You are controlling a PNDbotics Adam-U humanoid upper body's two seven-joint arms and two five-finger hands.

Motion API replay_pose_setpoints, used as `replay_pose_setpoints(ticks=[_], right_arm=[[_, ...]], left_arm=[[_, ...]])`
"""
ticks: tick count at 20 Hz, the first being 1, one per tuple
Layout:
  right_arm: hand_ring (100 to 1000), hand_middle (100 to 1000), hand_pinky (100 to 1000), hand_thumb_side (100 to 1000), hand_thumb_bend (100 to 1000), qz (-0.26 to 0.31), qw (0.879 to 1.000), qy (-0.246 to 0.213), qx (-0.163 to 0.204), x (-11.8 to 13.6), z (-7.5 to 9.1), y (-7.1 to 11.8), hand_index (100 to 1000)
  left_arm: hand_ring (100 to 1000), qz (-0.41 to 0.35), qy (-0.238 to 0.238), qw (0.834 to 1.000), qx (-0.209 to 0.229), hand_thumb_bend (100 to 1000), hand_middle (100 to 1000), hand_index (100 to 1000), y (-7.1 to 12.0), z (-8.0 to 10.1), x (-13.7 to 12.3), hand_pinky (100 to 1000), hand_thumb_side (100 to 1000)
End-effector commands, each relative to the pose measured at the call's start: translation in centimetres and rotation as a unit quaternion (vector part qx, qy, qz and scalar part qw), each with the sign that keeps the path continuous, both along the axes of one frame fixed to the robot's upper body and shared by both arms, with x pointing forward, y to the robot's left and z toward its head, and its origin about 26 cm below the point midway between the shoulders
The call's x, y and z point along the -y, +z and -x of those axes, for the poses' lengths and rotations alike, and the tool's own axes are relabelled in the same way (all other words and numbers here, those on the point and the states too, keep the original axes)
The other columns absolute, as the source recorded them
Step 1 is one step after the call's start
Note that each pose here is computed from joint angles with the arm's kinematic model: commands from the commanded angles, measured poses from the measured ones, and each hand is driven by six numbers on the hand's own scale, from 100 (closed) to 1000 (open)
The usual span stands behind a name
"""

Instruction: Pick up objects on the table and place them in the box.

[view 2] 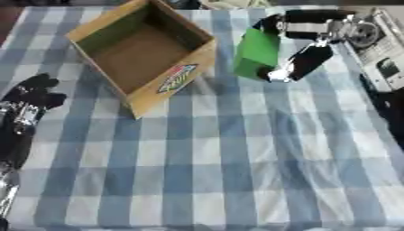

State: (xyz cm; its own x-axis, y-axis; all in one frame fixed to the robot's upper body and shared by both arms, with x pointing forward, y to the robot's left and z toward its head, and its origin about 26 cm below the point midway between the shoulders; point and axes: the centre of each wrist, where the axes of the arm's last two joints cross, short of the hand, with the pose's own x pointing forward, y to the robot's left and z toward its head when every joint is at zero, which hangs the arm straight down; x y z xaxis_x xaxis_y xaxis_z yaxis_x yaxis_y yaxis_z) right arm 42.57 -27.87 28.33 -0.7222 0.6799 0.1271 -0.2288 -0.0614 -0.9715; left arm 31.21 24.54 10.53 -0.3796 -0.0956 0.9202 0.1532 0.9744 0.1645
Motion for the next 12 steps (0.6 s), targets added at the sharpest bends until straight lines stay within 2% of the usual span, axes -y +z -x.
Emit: replay_pose_setpoints(ticks=[1,10,12], right_arm=[[882,914,868,391,100,0.003,0.999,-0.019,0.030,0.9,0.0,2.7,777],[885,918,873,405,100,0.000,0.998,-0.049,0.038,0.6,-2.0,4.5,793],[888,920,877,447,100,0.001,0.998,-0.056,0.035,0.5,-2.5,4.4,799]], left_arm=[[714,-0.015,-0.016,1.000,0.010,484,769,851,0.7,-0.1,0.0,814,599],[716,-0.025,-0.074,0.997,0.016,479,770,851,1.2,-0.5,1.9,815,598],[716,-0.028,-0.087,0.996,0.018,478,771,851,1.3,-0.5,2.3,815,598]])
